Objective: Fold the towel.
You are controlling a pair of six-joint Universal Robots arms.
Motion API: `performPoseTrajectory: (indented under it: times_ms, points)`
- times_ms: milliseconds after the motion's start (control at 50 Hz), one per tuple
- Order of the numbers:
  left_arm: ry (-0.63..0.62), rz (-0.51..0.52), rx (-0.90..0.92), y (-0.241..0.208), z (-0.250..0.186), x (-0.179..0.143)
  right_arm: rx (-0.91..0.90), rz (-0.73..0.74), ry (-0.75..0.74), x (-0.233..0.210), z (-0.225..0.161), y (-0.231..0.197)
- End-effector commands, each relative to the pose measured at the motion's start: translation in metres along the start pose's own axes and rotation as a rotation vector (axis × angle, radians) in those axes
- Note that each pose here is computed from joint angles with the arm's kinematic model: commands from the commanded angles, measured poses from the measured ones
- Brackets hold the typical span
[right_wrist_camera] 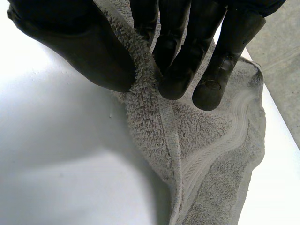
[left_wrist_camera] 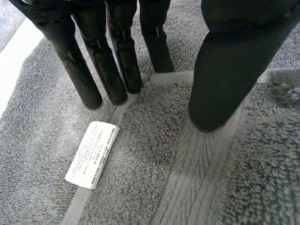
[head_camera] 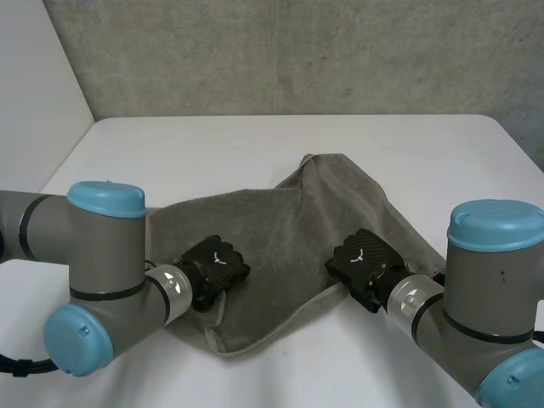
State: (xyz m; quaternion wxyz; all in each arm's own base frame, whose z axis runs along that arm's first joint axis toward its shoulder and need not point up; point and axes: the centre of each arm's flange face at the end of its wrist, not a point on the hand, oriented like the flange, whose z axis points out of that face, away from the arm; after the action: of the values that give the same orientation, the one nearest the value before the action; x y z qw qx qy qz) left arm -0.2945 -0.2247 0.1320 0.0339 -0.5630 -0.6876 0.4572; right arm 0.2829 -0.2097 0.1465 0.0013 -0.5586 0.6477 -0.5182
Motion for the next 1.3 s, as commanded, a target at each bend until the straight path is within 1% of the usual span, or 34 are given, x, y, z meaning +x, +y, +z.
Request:
performPoseTrajectory:
  times_ms: [20, 220, 520, 640, 680, 740, 780, 800, 840, 900, 940, 960, 1000, 1020, 1040, 1060, 1100, 1120, 1160, 1220, 1260, 1280, 1300]
  points:
    - [-0.012, 0.009, 0.008, -0.002, -0.003, -0.001, 0.001, -0.001, 0.002, 0.000, 0.000, 0.000]
    - [-0.023, 0.080, 0.018, -0.001, 0.000, -0.001, 0.002, -0.002, 0.001, 0.000, 0.000, -0.001]
    - [-0.060, 0.081, 0.004, 0.003, 0.002, -0.003, 0.001, -0.001, 0.002, 0.000, 0.000, 0.000]
    - [-0.119, 0.071, -0.030, 0.005, -0.002, -0.017, 0.004, -0.001, 0.003, 0.001, 0.000, -0.001]
    - [-0.156, 0.053, -0.037, 0.005, -0.009, -0.028, 0.005, 0.002, 0.013, 0.005, -0.001, -0.002]
    - [-0.170, 0.045, -0.037, 0.006, -0.014, -0.033, 0.007, 0.006, 0.025, 0.009, -0.002, -0.002]
    - [-0.220, 0.026, -0.038, 0.006, -0.027, -0.047, 0.004, 0.017, 0.046, 0.018, -0.003, -0.002]
    - [-0.220, 0.026, -0.038, 0.006, -0.027, -0.047, 0.004, 0.017, 0.046, 0.018, -0.003, -0.003]
    - [-0.261, 0.009, -0.034, 0.005, -0.041, -0.056, 0.018, 0.022, 0.079, 0.027, -0.008, -0.008]
    - [-0.275, -0.001, -0.039, 0.008, -0.046, -0.058, 0.023, 0.024, 0.090, 0.030, -0.010, -0.010]
    - [-0.308, -0.051, -0.041, 0.011, -0.060, -0.062, 0.019, 0.033, 0.104, 0.037, -0.014, -0.012]
    - [-0.308, -0.052, -0.041, 0.011, -0.060, -0.062, 0.019, 0.033, 0.104, 0.037, -0.014, -0.012]
    - [-0.344, -0.119, -0.008, 0.005, -0.078, -0.064, 0.020, 0.041, 0.119, 0.047, -0.023, -0.019]
    - [-0.344, -0.120, -0.008, 0.005, -0.078, -0.064, 0.020, 0.041, 0.119, 0.047, -0.023, -0.019]
    - [-0.359, -0.152, 0.018, 0.001, -0.086, -0.064, 0.023, 0.049, 0.128, 0.053, -0.029, -0.025]
    - [-0.359, -0.153, 0.018, 0.001, -0.086, -0.064, 0.023, 0.049, 0.128, 0.053, -0.029, -0.025]
    - [-0.392, -0.211, 0.077, -0.009, -0.101, -0.068, 0.046, 0.067, 0.153, 0.068, -0.045, -0.040]
    - [-0.392, -0.211, 0.077, -0.009, -0.101, -0.068, 0.047, 0.067, 0.153, 0.068, -0.045, -0.040]
    - [-0.441, -0.253, 0.158, -0.024, -0.119, -0.074, 0.093, 0.075, 0.184, 0.085, -0.064, -0.059]
    - [-0.468, -0.273, 0.202, -0.032, -0.129, -0.079, 0.122, 0.071, 0.200, 0.092, -0.074, -0.069]
    - [-0.512, -0.297, 0.297, -0.050, -0.148, -0.086, 0.173, 0.054, 0.231, 0.107, -0.095, -0.088]
    - [-0.513, -0.298, 0.298, -0.050, -0.148, -0.086, 0.173, 0.054, 0.231, 0.107, -0.096, -0.088]
    - [-0.531, -0.312, 0.342, -0.058, -0.157, -0.089, 0.181, 0.050, 0.241, 0.114, -0.104, -0.095]
